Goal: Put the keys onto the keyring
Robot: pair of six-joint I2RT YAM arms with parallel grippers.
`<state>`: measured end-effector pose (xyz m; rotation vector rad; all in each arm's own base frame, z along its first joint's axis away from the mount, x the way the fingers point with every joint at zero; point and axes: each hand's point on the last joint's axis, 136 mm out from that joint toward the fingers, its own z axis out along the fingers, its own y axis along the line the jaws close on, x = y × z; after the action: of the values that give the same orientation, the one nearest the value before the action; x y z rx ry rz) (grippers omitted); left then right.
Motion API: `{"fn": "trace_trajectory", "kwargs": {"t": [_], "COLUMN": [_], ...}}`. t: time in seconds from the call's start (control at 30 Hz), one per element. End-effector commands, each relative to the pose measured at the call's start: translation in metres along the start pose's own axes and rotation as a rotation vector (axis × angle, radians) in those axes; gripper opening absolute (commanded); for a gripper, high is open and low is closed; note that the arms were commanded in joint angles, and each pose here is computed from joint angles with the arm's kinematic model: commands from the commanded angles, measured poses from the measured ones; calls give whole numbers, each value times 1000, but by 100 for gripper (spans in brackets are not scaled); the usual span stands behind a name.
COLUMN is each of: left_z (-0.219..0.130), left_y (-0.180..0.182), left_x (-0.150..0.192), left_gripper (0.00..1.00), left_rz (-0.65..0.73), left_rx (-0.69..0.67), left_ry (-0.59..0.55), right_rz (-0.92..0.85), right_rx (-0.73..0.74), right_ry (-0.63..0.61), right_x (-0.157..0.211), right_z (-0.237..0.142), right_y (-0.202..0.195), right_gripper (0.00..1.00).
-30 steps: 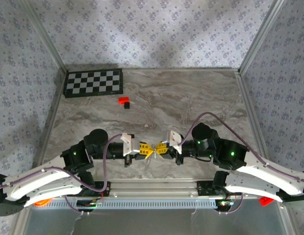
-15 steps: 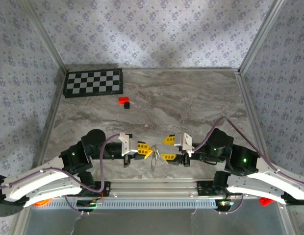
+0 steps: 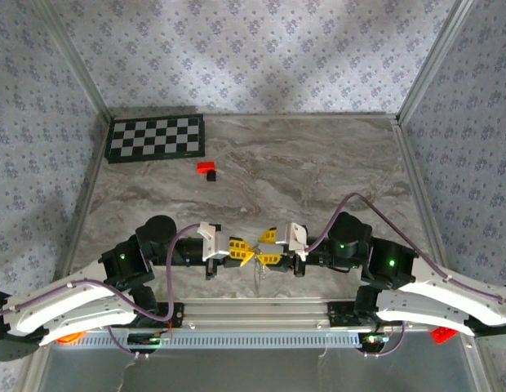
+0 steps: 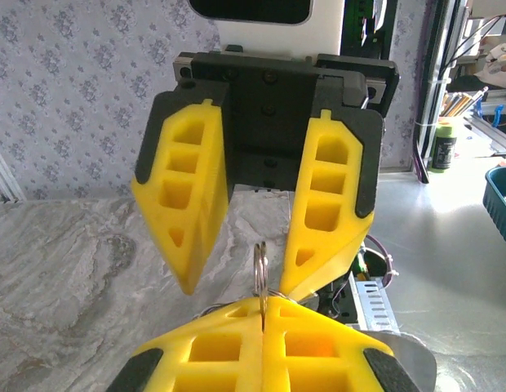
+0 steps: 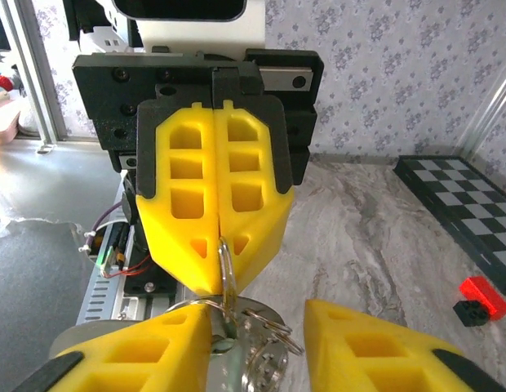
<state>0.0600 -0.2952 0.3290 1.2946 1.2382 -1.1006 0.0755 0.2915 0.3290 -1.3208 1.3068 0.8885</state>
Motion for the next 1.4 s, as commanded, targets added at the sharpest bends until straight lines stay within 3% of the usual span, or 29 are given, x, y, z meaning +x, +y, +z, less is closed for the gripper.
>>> {"fn": "trace_trajectory", "kwargs": {"t": [0.0, 0.47, 0.57, 0.7, 0.8, 1.27, 1.37], "left_z": [-3, -1, 0, 0, -1, -6, -6], "left_y": [-4, -1, 8, 22, 26, 26, 24], "left_x": [-23, -23, -17, -1, 6, 11, 12], "left_gripper": [0, 0, 0, 22, 28, 25, 30], "left_rz": [30, 23, 11, -3, -12, -16, -16], "left_rx": [20, 12, -38, -118, -140, -151, -140], "left_ry": [-80, -69, -29, 58, 102, 144, 145], "right_rz": [-25, -39, -28, -13, 0, -34, -35], "right_rx": [-17, -15, 14, 53, 67, 91, 94], "right_ry": [-58, -61, -48, 50, 126, 247, 275], "right_x": [-17, -17, -18, -7, 2, 12, 18], "right_z": [-3, -4, -7, -5, -1, 7, 9], "right_y": [3, 3, -2, -12, -17, -26, -28], "right_gripper": [31, 0, 0, 0, 0, 0, 0]}}
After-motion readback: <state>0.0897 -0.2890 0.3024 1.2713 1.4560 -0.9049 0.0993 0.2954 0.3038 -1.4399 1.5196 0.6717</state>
